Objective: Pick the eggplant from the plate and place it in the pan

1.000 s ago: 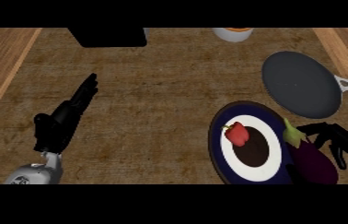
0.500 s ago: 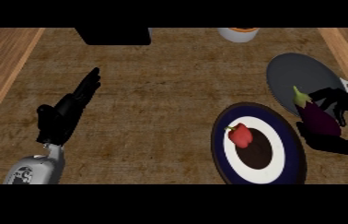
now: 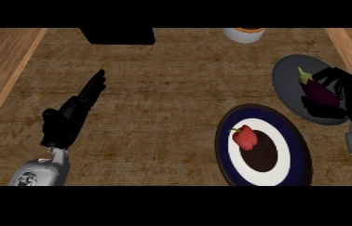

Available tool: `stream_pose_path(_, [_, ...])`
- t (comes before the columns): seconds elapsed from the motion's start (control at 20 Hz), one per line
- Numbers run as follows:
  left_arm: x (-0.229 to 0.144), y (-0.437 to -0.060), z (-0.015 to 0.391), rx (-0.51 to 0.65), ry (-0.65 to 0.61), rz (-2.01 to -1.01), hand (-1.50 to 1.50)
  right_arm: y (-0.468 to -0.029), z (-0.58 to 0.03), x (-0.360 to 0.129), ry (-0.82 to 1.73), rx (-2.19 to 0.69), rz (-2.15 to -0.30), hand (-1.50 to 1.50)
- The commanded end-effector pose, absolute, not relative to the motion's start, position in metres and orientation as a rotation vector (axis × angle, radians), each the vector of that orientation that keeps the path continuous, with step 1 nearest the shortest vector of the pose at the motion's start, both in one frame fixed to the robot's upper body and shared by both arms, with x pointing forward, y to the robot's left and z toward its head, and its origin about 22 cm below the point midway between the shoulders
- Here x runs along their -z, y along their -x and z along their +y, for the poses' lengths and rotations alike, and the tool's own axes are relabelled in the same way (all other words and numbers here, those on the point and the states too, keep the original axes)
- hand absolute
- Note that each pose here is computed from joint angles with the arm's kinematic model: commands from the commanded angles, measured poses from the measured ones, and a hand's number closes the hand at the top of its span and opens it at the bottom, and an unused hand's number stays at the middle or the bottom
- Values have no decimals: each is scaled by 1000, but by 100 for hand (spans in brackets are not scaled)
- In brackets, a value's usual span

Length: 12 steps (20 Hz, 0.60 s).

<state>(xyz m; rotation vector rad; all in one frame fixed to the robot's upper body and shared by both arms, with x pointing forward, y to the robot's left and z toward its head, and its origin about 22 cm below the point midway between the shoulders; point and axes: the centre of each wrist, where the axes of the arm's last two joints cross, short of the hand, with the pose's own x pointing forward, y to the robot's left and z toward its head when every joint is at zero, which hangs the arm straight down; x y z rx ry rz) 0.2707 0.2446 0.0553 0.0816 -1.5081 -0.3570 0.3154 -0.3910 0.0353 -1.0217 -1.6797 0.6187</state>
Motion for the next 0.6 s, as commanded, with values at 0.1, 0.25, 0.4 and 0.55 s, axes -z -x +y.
stream_pose_path(0.1, [-57, -273, 256, 351, -92, -1496, 0, -346, -406, -16, 1028, -621, -1675, 150])
stream_pose_path(0.25, [-55, -268, 255, 385, -45, -1513, 0, -350, -420, -13, 1052, -601, -1666, 150])
stream_pose_path(0.4, [-53, -270, 226, 351, -75, -1522, 0, -356, -433, -28, 1050, -582, -1699, 150])
stream_pose_path(0.55, [-67, -278, 233, 368, -76, -1524, 0, -371, -432, -47, 1050, -568, -1664, 150])
